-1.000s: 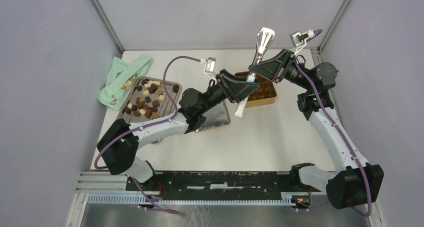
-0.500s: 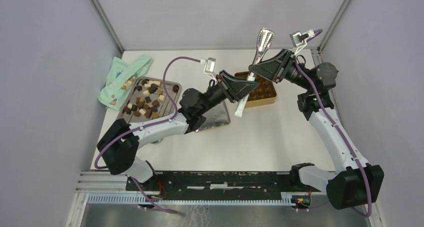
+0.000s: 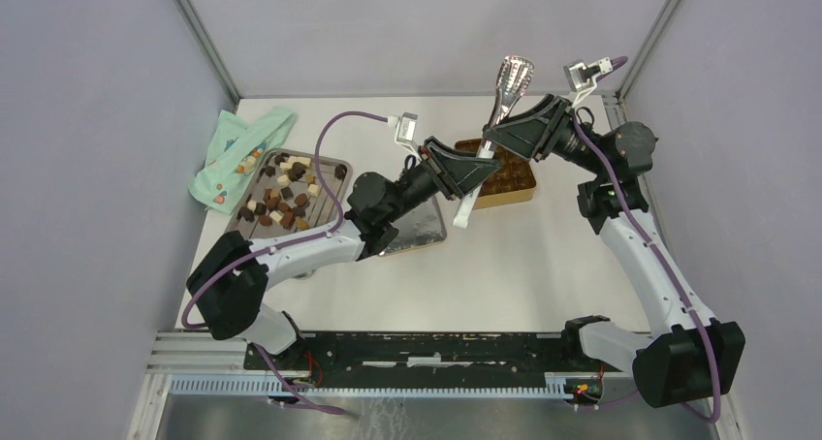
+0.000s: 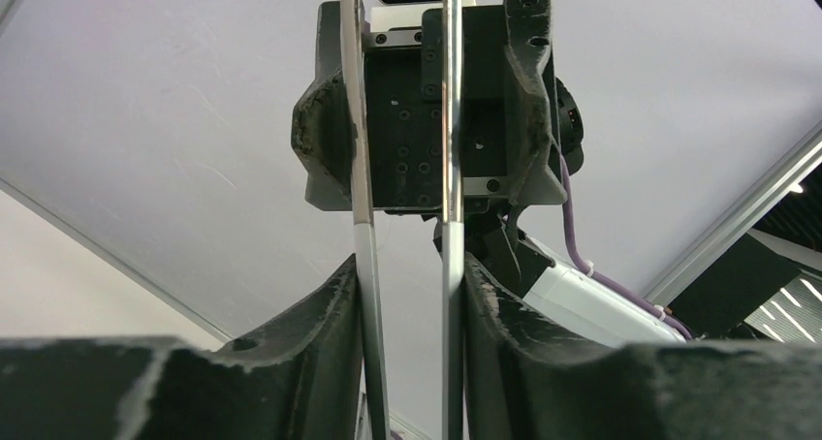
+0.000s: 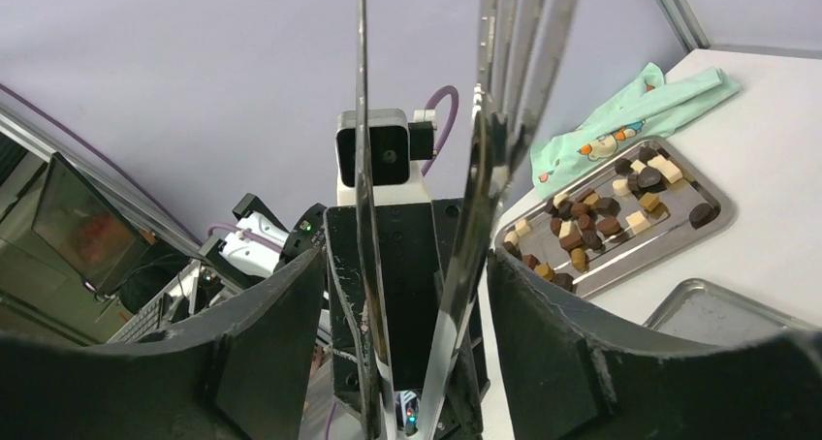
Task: Pack the chocolate
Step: Pick up the clamp from the center of the board, then pick up the fake chocolate from the plate, then place the fake chocolate in the packing box.
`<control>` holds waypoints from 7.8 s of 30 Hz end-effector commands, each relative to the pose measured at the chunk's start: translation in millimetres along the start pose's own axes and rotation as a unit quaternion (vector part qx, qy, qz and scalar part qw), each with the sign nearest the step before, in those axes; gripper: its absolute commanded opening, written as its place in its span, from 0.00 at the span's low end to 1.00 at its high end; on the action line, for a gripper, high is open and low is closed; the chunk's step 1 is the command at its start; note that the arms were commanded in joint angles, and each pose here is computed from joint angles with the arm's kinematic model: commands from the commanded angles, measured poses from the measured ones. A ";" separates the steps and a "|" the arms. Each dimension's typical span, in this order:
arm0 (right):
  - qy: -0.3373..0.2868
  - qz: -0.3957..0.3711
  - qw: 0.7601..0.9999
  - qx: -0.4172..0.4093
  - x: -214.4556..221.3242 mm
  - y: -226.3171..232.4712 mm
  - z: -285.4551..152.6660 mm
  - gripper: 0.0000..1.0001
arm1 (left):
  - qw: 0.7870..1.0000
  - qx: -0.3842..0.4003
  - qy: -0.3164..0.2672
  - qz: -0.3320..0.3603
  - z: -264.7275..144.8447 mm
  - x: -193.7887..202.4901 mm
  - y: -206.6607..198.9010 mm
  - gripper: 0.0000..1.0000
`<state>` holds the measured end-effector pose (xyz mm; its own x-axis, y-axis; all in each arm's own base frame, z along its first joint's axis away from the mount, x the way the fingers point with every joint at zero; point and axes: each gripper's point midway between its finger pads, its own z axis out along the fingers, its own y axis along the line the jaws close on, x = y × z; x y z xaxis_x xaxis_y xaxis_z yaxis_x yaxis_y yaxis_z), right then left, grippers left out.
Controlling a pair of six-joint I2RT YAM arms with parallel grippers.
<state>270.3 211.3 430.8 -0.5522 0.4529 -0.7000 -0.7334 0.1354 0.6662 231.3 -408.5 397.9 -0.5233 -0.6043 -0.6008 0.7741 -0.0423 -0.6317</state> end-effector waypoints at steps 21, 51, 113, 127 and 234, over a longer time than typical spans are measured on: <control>-0.016 -0.061 0.998 -0.009 -6.2 9.2 -17.1 0.79 | 0.998 0.005 -0.048 -0.034 -4.1 -37.0 -25.2 0.08; 0.121 -0.284 0.925 0.220 11.8 -120.4 -100.0 0.98 | 0.884 -0.454 0.086 -0.067 -186.1 -85.0 105.9 0.51; 0.182 -0.270 0.902 0.285 83.1 -197.4 -147.3 0.98 | 0.547 -0.780 0.303 0.026 -385.4 -153.1 236.6 0.48; 0.185 -0.267 0.901 0.287 83.9 -199.0 -148.2 0.98 | 0.534 -0.782 0.323 0.012 -397.6 -140.0 246.6 0.47; 0.106 -0.242 0.866 0.424 55.1 -225.5 -221.8 0.98 | 0.820 -0.456 0.330 0.101 -94.4 9.2 232.1 0.02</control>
<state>312.3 15.2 177.9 -0.4277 0.0048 -0.9039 -0.4031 0.8940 0.1954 352.8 -342.5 187.5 -0.8030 -0.0003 -0.5960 0.3814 0.7682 -0.5142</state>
